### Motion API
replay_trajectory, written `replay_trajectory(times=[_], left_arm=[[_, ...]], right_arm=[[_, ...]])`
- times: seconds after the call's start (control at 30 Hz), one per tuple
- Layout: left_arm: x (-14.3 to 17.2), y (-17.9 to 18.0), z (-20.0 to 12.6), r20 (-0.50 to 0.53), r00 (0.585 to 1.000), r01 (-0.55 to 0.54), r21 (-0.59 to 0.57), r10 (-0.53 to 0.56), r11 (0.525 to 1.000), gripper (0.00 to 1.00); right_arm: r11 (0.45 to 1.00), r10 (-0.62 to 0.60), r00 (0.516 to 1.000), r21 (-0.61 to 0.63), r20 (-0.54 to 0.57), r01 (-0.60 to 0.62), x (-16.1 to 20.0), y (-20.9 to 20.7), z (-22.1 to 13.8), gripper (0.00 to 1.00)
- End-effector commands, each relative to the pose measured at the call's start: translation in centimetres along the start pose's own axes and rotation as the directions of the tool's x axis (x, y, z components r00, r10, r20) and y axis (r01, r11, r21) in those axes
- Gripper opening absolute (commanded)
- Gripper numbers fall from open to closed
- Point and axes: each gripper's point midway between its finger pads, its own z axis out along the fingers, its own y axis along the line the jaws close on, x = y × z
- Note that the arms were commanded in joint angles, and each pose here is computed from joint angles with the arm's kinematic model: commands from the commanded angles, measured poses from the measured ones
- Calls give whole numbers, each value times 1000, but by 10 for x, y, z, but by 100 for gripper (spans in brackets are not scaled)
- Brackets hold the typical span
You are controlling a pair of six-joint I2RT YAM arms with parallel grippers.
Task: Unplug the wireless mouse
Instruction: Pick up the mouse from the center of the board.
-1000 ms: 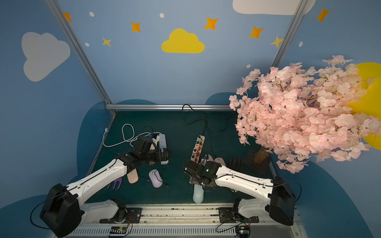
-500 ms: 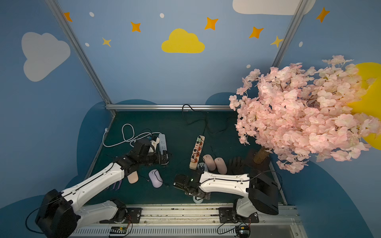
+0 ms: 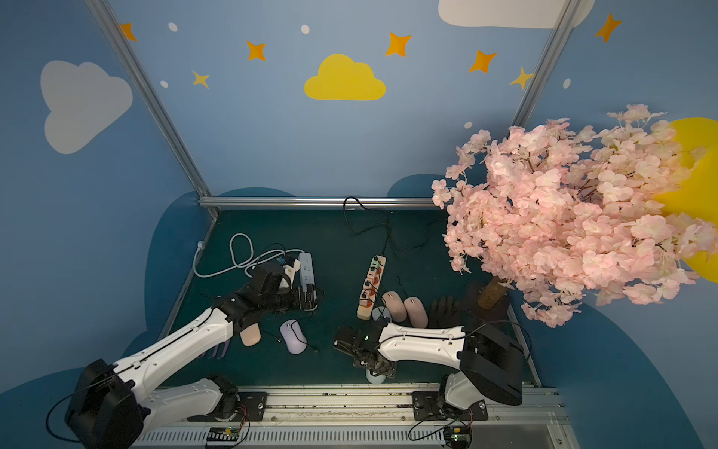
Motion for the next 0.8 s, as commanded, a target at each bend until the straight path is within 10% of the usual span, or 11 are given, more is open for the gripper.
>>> replay_trajectory(times=[0.0,0.77], left_arm=[[2,3,-4,5,1000,-8,-15,8,1000,100],[-2,1,-11,33,999,8,-4,-7,1000,100]], right_arm=[[999,-28,1000,-36,-13,28,0,3,4,75],[983,-162,986,-79,48,166,-18,17,-20,47]])
